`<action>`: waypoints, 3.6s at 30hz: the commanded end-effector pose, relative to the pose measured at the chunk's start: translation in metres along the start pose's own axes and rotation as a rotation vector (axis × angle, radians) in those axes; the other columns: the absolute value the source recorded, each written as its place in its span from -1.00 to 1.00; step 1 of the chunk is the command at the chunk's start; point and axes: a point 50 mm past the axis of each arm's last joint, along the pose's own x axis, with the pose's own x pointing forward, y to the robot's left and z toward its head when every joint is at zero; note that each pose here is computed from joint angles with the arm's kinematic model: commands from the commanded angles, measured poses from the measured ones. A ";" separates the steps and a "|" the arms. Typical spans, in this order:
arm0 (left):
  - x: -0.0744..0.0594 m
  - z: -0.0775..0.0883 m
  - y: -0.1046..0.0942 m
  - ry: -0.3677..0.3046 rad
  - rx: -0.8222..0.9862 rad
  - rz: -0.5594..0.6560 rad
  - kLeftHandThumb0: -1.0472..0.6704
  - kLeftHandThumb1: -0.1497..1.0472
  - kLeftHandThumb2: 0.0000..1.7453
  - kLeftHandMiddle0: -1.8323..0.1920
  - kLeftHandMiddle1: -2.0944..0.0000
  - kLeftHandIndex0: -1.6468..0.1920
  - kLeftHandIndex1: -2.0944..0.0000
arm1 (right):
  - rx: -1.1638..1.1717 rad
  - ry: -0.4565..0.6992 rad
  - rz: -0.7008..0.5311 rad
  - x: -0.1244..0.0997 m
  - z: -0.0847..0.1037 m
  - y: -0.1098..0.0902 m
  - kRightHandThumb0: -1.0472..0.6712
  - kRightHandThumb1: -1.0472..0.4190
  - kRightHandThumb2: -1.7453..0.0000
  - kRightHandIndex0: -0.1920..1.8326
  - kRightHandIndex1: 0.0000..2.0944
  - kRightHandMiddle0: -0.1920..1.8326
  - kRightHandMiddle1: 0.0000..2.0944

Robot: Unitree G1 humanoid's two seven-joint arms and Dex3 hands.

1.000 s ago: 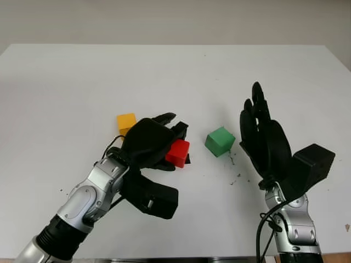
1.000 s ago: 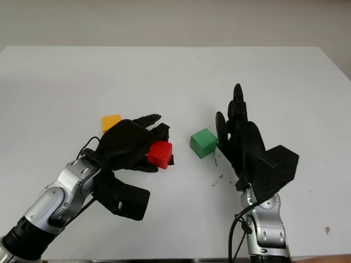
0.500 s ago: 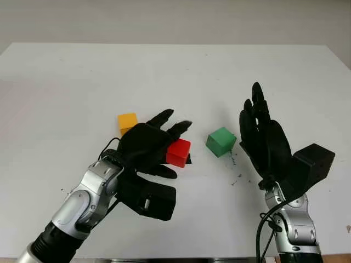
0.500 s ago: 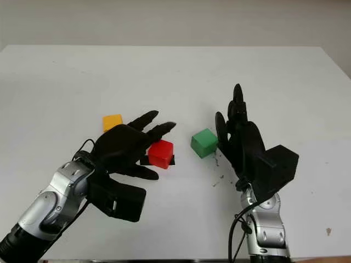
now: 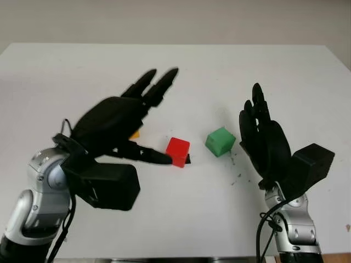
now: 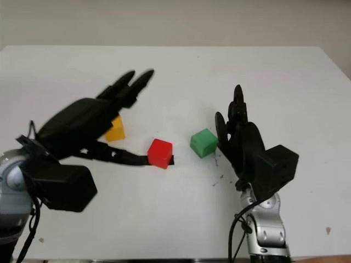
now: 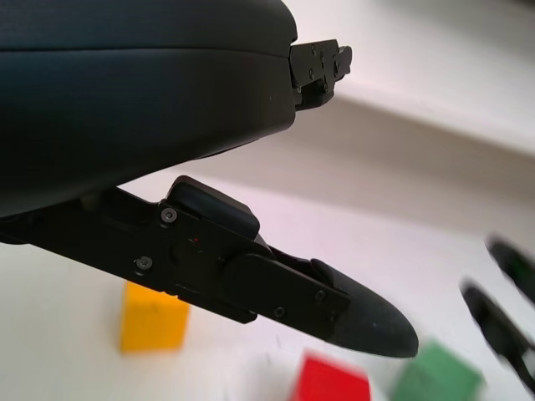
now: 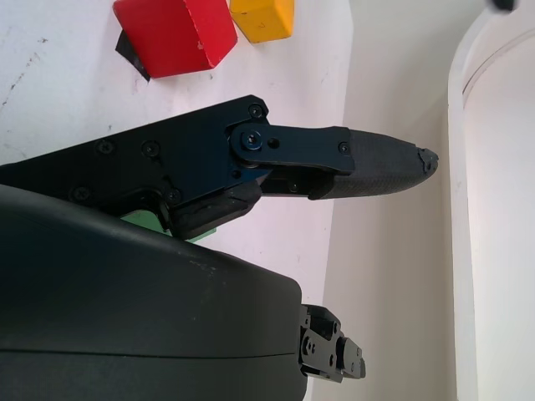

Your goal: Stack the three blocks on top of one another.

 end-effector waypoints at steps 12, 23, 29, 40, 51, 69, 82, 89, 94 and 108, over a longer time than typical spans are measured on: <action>0.024 -0.055 0.010 0.341 0.226 -0.109 -0.83 0.92 -0.93 0.71 0.92 0.57 0.89 | -0.028 -0.027 0.005 0.003 0.005 -0.003 -0.73 -1.00 0.39 -1.00 -1.00 -1.00 -0.97; 0.040 -0.074 -0.024 0.406 0.084 -0.356 -0.82 0.92 -0.94 0.84 0.97 0.67 0.95 | -0.033 -0.029 -0.006 0.004 0.007 -0.005 -0.75 -1.00 0.42 -0.98 -0.98 -0.97 -0.95; 0.044 -0.075 -0.034 0.371 0.062 -0.429 -0.81 0.89 -0.95 0.83 0.95 0.66 0.95 | -0.037 -0.032 -0.010 0.005 0.007 -0.006 -0.75 -1.00 0.44 -0.97 -0.96 -0.96 -0.94; 0.045 -0.088 -0.059 0.431 0.190 -0.364 -0.66 0.76 -0.95 0.84 0.94 0.58 0.92 | -0.028 -0.030 -0.026 0.006 0.009 -0.007 -0.74 -1.00 0.47 -0.96 -0.95 -0.94 -0.94; 0.045 -0.096 -0.071 0.434 0.330 -0.263 -0.65 0.79 -0.93 0.69 0.93 0.32 0.82 | -0.037 -0.026 -0.026 0.005 0.009 -0.008 -0.73 -1.00 0.48 -0.97 -0.95 -0.94 -0.95; 0.042 -0.101 -0.067 0.375 -0.159 -0.302 -0.57 0.87 -0.94 0.65 0.96 0.54 0.20 | -0.023 -0.016 -0.038 0.004 0.008 -0.008 -0.73 -1.00 0.52 -0.96 -0.95 -0.92 -0.94; 0.039 -0.099 -0.070 0.373 0.225 -0.276 -0.37 0.92 -0.94 0.54 0.94 0.36 0.22 | -0.037 -0.015 -0.041 0.004 0.008 -0.009 -0.72 -1.00 0.51 -0.96 -0.95 -0.92 -0.94; 0.039 -0.095 -0.073 0.337 0.287 -0.241 -0.17 0.93 -0.94 0.47 0.93 0.36 0.02 | -0.023 -0.017 -0.033 0.004 0.008 -0.008 -0.72 -1.00 0.52 -0.96 -0.95 -0.93 -0.95; 0.040 -0.095 -0.073 0.323 0.324 -0.221 -0.14 0.94 -0.94 0.43 0.93 0.33 0.09 | -0.021 -0.019 -0.032 0.004 0.008 -0.009 -0.75 -1.00 0.53 -0.96 -0.95 -0.93 -0.95; 0.040 -0.090 -0.060 0.214 -0.287 -0.106 -0.20 1.00 -0.93 0.43 0.95 0.51 -0.34 | -0.019 -0.020 -0.028 0.005 0.007 -0.008 -0.71 -1.00 0.52 -0.96 -0.95 -0.92 -0.95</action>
